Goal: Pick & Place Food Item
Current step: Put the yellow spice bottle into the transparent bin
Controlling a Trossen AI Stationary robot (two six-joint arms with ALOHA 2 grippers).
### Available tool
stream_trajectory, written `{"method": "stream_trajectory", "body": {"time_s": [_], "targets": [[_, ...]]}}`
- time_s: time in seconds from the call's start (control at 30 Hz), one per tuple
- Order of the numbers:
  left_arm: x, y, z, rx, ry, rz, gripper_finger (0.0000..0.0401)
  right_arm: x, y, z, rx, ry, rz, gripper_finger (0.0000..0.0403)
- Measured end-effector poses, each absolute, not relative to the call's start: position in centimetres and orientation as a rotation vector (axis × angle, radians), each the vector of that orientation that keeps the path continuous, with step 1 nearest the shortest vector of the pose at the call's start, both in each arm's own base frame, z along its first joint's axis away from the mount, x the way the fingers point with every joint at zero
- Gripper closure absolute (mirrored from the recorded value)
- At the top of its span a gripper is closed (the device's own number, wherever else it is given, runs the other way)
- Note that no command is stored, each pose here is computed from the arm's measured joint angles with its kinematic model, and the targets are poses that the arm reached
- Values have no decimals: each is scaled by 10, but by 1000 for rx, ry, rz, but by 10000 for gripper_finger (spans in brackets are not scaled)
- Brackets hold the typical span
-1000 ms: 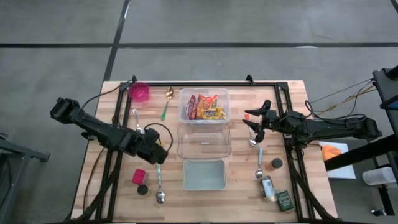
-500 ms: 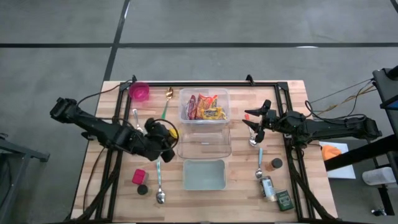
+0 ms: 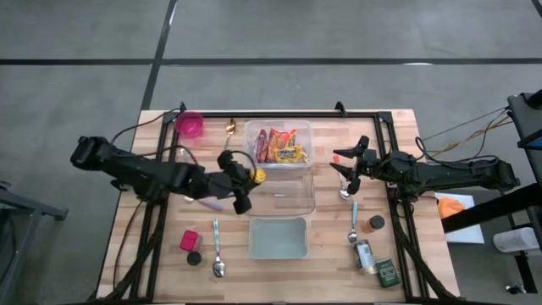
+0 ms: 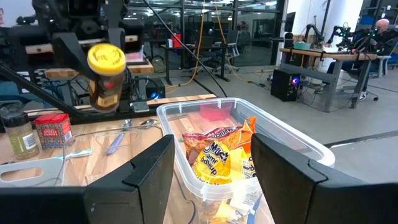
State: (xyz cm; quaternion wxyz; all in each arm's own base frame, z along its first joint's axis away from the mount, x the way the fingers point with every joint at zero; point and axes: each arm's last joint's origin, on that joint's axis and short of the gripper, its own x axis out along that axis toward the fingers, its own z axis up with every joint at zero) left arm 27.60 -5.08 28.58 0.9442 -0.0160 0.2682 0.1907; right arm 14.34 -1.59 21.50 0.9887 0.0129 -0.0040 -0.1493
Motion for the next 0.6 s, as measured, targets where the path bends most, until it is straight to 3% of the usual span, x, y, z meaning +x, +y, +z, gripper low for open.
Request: {"method": "stream_trajectory", "body": {"time_s": [0.23, 0.6], "targets": [[305, -34, 260, -25, 620, 297, 206, 143, -16, 215, 26, -8, -300, 192], [333, -14, 213, -50, 835, 273, 222, 143, -16, 215, 26, -8, -300, 192]]}}
